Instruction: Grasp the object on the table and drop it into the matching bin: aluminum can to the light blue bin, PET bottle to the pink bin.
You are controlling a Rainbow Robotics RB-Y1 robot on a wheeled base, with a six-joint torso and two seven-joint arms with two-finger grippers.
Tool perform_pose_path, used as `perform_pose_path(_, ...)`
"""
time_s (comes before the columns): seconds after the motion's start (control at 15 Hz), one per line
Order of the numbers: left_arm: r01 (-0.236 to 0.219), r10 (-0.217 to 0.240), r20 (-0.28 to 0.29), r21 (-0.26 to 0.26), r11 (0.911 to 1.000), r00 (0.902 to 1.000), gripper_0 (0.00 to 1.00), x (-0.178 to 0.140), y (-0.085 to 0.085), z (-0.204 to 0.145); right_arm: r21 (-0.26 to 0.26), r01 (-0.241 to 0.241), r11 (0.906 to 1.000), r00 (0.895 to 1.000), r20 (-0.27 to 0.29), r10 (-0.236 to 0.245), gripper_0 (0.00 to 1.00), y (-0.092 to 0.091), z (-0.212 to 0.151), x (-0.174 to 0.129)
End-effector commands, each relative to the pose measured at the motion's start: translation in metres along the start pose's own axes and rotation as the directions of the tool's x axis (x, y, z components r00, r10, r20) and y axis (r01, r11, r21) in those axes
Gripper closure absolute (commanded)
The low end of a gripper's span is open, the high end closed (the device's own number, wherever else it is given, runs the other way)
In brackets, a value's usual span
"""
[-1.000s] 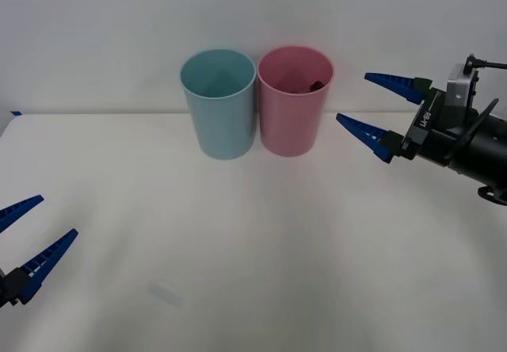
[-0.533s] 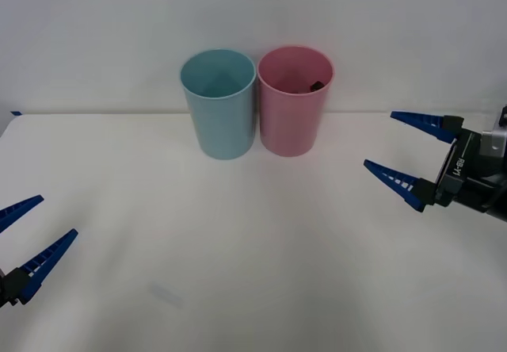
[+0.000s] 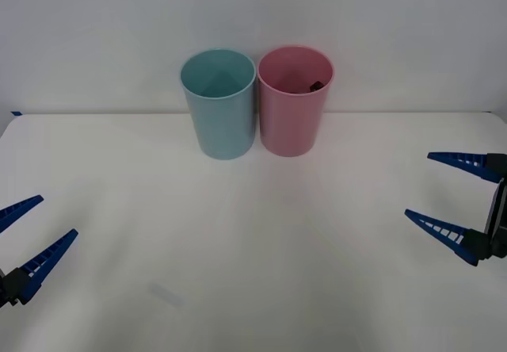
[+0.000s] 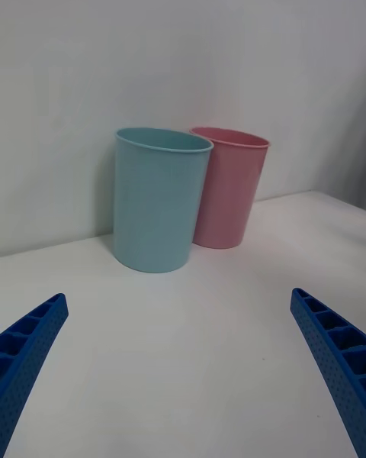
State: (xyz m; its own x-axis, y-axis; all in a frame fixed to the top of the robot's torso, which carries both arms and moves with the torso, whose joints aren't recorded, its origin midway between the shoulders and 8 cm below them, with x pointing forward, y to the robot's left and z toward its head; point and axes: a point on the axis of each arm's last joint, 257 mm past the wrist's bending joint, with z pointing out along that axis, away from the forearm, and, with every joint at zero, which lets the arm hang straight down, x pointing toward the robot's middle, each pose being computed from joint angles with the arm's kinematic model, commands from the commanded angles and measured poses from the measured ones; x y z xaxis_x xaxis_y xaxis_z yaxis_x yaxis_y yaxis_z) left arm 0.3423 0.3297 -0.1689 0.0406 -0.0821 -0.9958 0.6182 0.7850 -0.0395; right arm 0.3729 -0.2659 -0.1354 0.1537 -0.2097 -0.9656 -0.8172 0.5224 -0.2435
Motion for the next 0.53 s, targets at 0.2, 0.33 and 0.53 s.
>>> perform_pose_path(0.2, 0.0, 0.0, 0.0, 0.0, 1.0, 1.0, 0.0, 0.0, 0.0, 0.0, 0.023, -0.03, 0.9993, 0.997, -0.068, 0.031, 0.0, 0.029, -0.035, 0.012)
perform_pose_path(0.33, 0.0, 0.0, 0.0, 0.0, 1.0, 1.0, 0.0, 0.0, 0.0, 0.0, 0.032, -0.038, 0.9988, 0.995, -0.095, 0.041, 0.0, 0.039, -0.047, 0.017)
perform_pose_path(0.53, 0.0, 0.0, 0.0, 0.0, 1.0, 1.0, 0.0, 0.0, 0.0, 0.0, 0.032, -0.042, 0.9986, 0.994, -0.102, 0.045, 0.0, 0.043, -0.05, 0.018)
